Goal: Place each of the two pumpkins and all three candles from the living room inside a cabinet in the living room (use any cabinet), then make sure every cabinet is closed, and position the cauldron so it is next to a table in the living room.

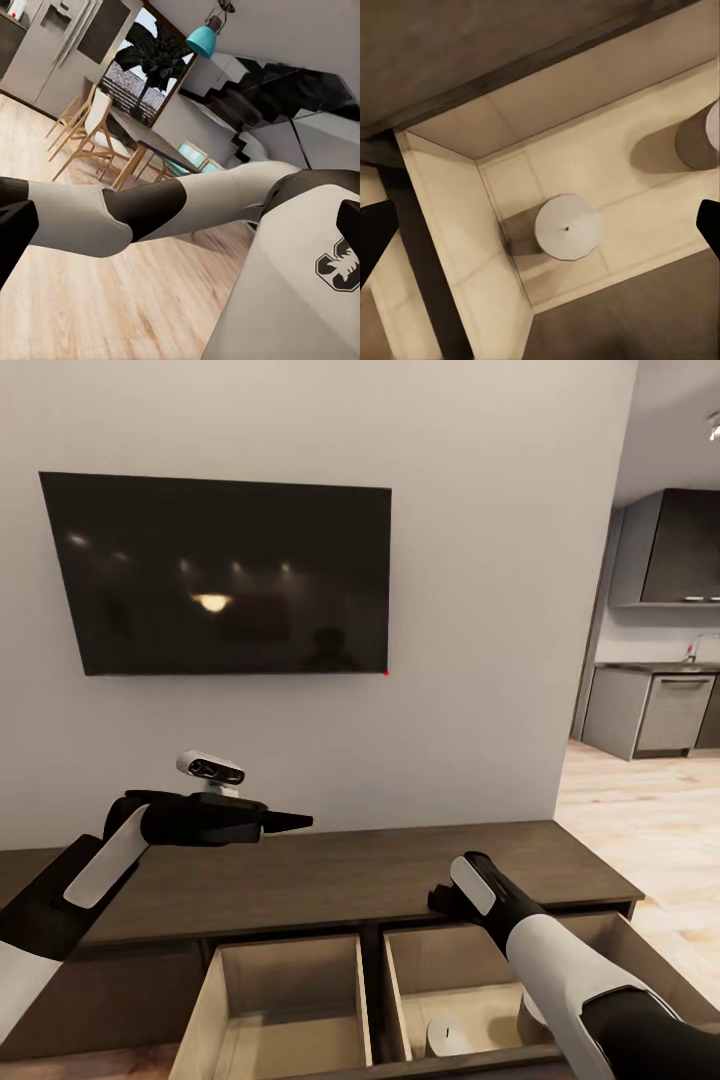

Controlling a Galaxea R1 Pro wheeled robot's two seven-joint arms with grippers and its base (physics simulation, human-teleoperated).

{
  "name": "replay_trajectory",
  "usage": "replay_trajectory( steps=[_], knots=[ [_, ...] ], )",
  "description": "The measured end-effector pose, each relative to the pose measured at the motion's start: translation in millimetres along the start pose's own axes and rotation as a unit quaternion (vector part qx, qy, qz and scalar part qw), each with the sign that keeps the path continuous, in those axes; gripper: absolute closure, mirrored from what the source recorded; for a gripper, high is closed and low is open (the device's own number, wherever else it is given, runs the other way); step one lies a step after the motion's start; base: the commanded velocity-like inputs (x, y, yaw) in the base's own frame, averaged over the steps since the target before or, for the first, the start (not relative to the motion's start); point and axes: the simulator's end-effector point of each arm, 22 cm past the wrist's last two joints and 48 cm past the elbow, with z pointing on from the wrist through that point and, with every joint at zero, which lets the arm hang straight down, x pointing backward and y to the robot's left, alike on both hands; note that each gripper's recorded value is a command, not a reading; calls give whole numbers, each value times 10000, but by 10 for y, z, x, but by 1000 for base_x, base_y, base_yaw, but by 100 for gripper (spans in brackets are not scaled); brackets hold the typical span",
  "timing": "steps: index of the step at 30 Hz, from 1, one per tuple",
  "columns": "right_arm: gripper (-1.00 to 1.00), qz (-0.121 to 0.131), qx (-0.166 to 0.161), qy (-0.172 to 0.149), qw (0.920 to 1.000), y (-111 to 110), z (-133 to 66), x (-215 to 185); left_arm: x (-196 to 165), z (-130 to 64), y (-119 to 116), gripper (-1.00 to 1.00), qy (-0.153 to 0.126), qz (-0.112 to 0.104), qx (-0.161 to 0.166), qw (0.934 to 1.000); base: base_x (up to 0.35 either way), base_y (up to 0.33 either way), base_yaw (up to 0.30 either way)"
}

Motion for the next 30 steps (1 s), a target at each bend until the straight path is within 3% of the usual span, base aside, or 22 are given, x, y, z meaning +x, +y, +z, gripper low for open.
replay_trajectory(
  steps=[12, 19, 30],
  knots=[
    [-100, 2, 4, -10, 10000, 39, -197, -190, -255, 35, -95, -100, 2, 0, 1, 10000, -217, 0, 0],
    [-100, 10, 26, -83, 10000, 55, -317, -327, -402, 52, -153, -100, 2, 0, -6, 10000, -68, 0, 0],
    [-100, 439, 64, -918, 9948, 66, -533, -843, -627, 84, -241, -100, 3, -1, -13, 10000, -23, 0, 0]
  ],
)
